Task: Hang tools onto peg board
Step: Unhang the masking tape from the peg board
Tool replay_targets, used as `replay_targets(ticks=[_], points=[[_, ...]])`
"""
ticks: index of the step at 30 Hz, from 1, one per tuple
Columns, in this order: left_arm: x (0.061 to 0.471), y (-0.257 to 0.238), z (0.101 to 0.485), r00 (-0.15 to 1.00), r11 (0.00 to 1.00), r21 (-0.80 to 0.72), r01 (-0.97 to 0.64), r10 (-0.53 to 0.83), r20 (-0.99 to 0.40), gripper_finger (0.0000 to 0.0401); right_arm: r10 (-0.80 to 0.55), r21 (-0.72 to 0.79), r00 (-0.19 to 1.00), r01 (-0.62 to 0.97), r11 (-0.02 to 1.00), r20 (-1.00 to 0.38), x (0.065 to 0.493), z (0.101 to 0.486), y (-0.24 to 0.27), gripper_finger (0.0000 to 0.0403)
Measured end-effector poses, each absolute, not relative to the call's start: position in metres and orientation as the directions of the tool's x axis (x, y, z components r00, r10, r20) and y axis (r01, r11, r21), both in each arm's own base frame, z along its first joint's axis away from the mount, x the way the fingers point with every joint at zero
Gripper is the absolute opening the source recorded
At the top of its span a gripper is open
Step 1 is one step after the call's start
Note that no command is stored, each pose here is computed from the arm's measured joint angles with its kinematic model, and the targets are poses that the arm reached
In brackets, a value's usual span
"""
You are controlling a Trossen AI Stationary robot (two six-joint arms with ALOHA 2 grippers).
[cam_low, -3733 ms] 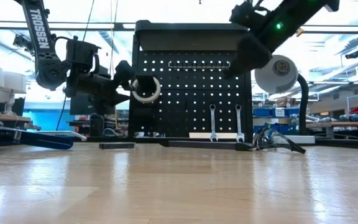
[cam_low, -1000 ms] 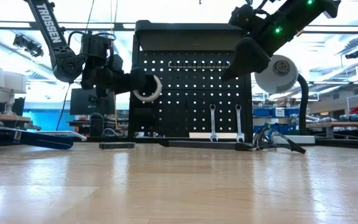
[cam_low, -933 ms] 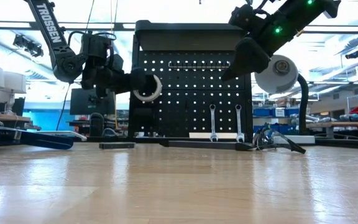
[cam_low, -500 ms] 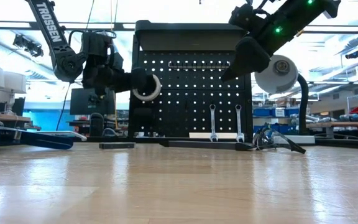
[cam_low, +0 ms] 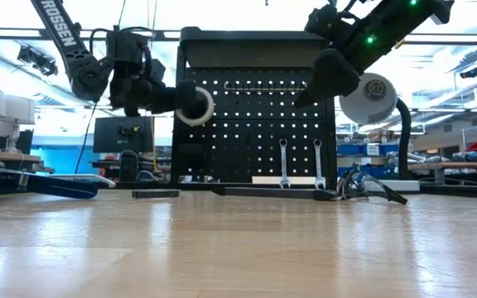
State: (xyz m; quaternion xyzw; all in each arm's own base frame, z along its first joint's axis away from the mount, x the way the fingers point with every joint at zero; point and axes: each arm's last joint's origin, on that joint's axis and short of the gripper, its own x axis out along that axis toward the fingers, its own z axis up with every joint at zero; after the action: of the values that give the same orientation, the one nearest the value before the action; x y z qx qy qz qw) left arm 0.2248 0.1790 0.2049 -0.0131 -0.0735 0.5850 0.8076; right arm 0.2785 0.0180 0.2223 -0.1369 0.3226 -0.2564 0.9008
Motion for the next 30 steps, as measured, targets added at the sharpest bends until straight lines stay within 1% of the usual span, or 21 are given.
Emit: replay_targets(ticks=[4,9,16,24,30], points=[[0.227,0.174,0.206,0.294,0.304,-0.107,-0.947,0.951,0.099,0.001,-0.55,-0.41,0.66,0.375,0.831,-0.511,0.278,0.222,0.018,0.0183],[0.23,0.168,0.205,0.263,0.269,-0.067,-0.961,0.96,0.092,0.001,-0.547,-0.408,0.662,0.372,0.834,-0.513,0.279,0.222,0.018,0.0183],[0.234,0.161,0.205,0.241,0.247,-0.063,-0.967,0.967,0.088,0.001,-0.546,-0.408,0.662,0.371,0.834,-0.513,0.279,0.222,0.018,0.0183],[0.237,0.153,0.211,0.217,0.222,-0.029,-0.975,0.968,0.129,0.0009,-0.546,-0.407,0.663,0.371,0.834,-0.513,0.279,0.222,0.018,0.0183],[0.24,0.148,0.211,0.214,0.218,-0.023,-0.976,0.969,0.126,0.0009,-0.546,-0.407,0.663,0.371,0.834,-0.513,0.279,0.222,0.018,0.0183]])
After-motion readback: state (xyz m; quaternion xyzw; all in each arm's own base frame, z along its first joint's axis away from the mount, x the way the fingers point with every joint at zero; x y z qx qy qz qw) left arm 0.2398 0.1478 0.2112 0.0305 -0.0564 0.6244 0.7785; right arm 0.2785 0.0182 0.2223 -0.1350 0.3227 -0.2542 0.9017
